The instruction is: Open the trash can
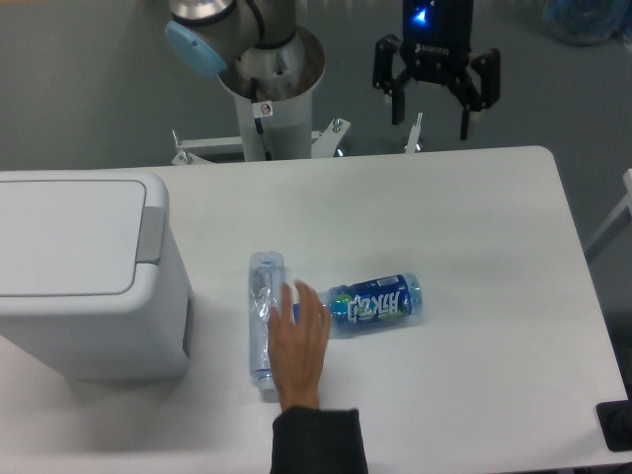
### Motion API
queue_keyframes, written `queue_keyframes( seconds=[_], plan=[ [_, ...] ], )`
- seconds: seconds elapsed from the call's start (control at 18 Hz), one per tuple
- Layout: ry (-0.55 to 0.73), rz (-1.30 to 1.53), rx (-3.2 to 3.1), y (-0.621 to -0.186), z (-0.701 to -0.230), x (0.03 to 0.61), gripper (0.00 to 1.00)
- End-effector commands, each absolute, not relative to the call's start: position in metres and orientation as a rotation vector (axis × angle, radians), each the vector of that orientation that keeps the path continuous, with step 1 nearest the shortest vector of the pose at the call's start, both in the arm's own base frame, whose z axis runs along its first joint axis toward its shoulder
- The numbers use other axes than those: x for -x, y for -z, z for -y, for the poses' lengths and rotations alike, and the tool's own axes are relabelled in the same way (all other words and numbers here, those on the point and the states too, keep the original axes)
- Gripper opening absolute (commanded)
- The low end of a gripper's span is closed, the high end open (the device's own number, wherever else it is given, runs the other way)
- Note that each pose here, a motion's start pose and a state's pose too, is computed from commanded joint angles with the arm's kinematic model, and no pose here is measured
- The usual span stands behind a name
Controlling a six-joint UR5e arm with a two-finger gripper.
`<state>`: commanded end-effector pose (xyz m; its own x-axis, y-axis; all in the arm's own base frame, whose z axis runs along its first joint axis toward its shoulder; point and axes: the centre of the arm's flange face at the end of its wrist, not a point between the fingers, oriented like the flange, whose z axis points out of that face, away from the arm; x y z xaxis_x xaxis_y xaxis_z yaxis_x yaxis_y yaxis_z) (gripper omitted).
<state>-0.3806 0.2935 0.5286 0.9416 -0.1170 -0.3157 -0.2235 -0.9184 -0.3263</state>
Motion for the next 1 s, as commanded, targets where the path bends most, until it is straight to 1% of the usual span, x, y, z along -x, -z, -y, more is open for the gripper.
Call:
queue_keyframes(
  seconds=[0.44, 0.56, 0.67, 0.78, 0.89, 1.0],
  plan=[
    [-0.418, -0.218, 2.732, -0.532, -0.293, 0.379, 1.0],
    [-0.409, -0.113, 2.722, -0.539, -0.296, 0.383, 1.0],
    [-0.373, 0.009, 2.707, -0.543, -0.309, 0.384, 1.0],
    [-0.347, 0.123, 2.675, -0.55, -0.328, 0.378, 1.0],
    [-0.358, 0.216, 2.619, -0.557, -0.347, 0.368, 1.0],
    [-0.312, 0.347, 2.571, -0.557, -0.365, 0.352, 1.0]
  ],
)
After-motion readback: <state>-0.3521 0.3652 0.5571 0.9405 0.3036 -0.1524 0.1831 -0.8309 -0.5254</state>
